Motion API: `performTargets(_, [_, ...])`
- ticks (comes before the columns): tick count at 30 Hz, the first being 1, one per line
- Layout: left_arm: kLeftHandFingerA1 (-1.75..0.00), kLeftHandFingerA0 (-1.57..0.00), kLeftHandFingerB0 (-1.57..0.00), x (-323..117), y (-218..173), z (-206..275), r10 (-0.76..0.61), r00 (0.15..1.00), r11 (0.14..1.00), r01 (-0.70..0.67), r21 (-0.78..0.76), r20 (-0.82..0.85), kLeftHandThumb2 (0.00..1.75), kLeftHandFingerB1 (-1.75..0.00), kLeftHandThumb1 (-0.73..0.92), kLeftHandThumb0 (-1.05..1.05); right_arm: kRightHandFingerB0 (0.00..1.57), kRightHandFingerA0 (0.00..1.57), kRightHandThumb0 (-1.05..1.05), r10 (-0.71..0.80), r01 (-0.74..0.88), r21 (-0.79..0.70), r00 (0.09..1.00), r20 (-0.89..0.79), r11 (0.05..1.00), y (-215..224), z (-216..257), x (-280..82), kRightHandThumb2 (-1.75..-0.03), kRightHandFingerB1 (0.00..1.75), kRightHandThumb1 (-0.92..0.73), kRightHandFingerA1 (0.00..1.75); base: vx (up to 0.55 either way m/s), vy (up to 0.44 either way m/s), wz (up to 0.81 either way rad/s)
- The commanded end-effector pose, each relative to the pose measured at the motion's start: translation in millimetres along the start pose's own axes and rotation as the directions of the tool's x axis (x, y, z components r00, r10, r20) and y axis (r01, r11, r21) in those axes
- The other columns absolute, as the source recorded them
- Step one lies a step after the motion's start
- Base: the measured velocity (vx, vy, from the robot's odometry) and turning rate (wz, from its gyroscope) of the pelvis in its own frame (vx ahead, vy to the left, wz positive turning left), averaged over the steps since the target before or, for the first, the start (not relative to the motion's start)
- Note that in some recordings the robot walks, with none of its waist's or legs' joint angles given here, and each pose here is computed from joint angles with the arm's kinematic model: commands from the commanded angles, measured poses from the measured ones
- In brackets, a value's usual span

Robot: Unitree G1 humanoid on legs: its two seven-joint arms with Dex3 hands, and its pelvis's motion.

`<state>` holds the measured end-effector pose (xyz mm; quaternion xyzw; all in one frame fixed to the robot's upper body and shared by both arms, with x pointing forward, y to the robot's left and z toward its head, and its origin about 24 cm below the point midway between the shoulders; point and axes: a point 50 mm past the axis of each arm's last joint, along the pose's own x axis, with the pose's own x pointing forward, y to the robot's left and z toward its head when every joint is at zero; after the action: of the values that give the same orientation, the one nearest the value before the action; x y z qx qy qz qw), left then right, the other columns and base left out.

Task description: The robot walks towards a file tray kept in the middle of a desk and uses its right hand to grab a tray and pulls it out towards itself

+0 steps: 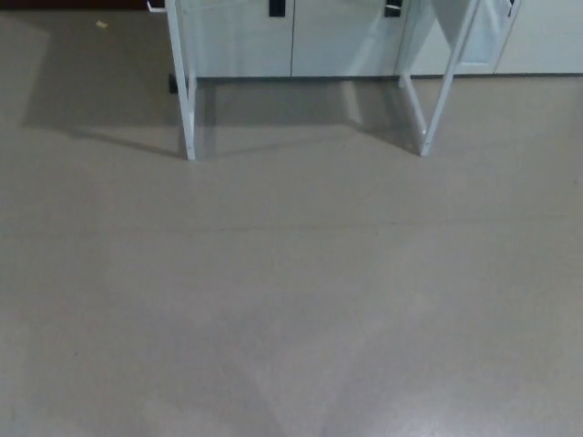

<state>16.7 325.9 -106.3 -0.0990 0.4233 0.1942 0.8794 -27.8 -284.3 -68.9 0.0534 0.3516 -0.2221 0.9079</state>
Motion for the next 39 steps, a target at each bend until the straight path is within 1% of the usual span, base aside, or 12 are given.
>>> performTargets(1, [-0.37,-0.28,-0.19,0,-2,3,-0.012,0.999,1.0,0.011,0.013,0.043,0.79,-0.4,0.48,-0.32,0.35,0.57,-0.39,-0.013,0.014,-0.024,0.999,0.041,1.0,-1,8,2,-0.69,0.49,-0.41,0.61,0.19,-0.06,0.13])
performTargets(5, [-0.36,-0.28,-0.2,3,-2,5,-0.005,0.999,1.0,0.004,0.011,0.038,0.78,-0.39,0.46,-0.31,0.35,0.57,-0.32,-0.016,0.017,-0.017,0.999,0.031,1.0,-3,7,6,-0.54,0.38,-0.49,0.51,0.19,-0.132,0.12])
performTargets(13, [-0.36,-0.25,-0.18,-1,0,6,-0.023,0.998,0.999,0.022,0.028,0.051,0.76,-0.35,0.49,-0.31,0.31,0.53,-0.38,0.004,-0.004,-0.004,0.999,0.033,1.0,3,6,4,-0.67,0.45,-0.42,0.57,0.35,-0.218,0.24])
performTargets(16, [-0.36,-0.27,-0.18,0,-1,7,-0.026,0.998,0.999,0.025,0.02,0.056,0.75,-0.37,0.46,-0.34,0.37,0.56,-0.29,0.005,-0.005,0.004,0.999,0.037,1.0,6,9,9,-0.54,0.38,-0.48,0.48,0.28,-0.18,0.02])
performTargets(19, [-0.35,-0.29,-0.21,0,-1,5,-0.013,0.999,1.0,0.013,0.011,0.049,0.73,-0.38,0.48,-0.34,0.31,0.48,-0.39,0.031,-0.031,-0.006,0.998,0.047,1.0,9,12,10,-0.66,0.44,-0.4,0.53,0.27,-0.071,-0.11])
performTargets(22, [-0.35,-0.26,-0.2,1,-1,4,-0.017,0.998,1.0,0.016,0.015,0.054,0.72,-0.38,0.49,-0.36,0.34,0.51,-0.31,0.028,-0.029,0.01,0.998,0.05,1.0,7,13,13,-0.54,0.38,-0.47,0.46,0.36,0.061,-0.21])
performTargets(23, [-0.35,-0.26,-0.2,2,0,7,-0.012,0.998,1.0,0.012,0.005,0.06,0.73,-0.38,0.49,-0.35,0.31,0.48,-0.4,0.025,-0.026,0.012,0.998,0.056,1.0,7,13,16,-0.66,0.45,-0.4,0.54,0.43,0.084,-0.2])
performTargets(24, [-0.35,-0.28,-0.2,3,0,9,-0.007,0.998,1.0,0.008,-0.002,0.063,0.74,-0.37,0.48,-0.34,0.37,0.55,-0.32,0.021,-0.021,0.007,0.998,0.06,1.0,6,14,16,-0.54,0.38,-0.49,0.48,0.5,0.167,-0.21])
performTargets(26, [-0.35,-0.26,-0.2,4,2,11,0.006,0.998,1.0,-0.004,-0.027,0.063,0.75,-0.38,0.48,-0.32,0.3,0.47,-0.43,0.009,-0.008,-0.01,0.998,0.062,1.0,3,17,17,-0.69,0.46,-0.4,0.55,0.52,-0.092,-0.42])
performTargets(27, [-0.35,-0.25,-0.19,6,4,14,0.012,0.997,0.999,-0.009,-0.034,0.07,0.76,-0.38,0.49,-0.32,0.33,0.54,-0.35,0.006,-0.005,-0.01,0.998,0.066,1.0,1,18,20,-0.54,0.37,-0.49,0.48,0.52,-0.099,-0.03])
performTargets(35, [-0.37,-0.32,-0.19,17,-7,24,0.018,0.996,0.997,-0.012,-0.074,0.09,0.76,-0.37,0.51,-0.33,0.31,0.57,-0.31,-0.006,0.007,-0.005,0.996,0.09,1.0,2,32,32,-0.55,0.37,-0.53,0.48,0.3,-0.007,0.07])
performTargets(39, [-0.36,-0.3,-0.2,22,-16,30,0.001,0.992,0.998,0.007,-0.066,0.123,0.7,-0.37,0.47,-0.38,0.3,0.54,-0.35,-0.003,0.002,0.019,0.996,0.091,1.0,9,31,37,-0.67,0.44,-0.44,0.56,0.4,-0.22,0.18])
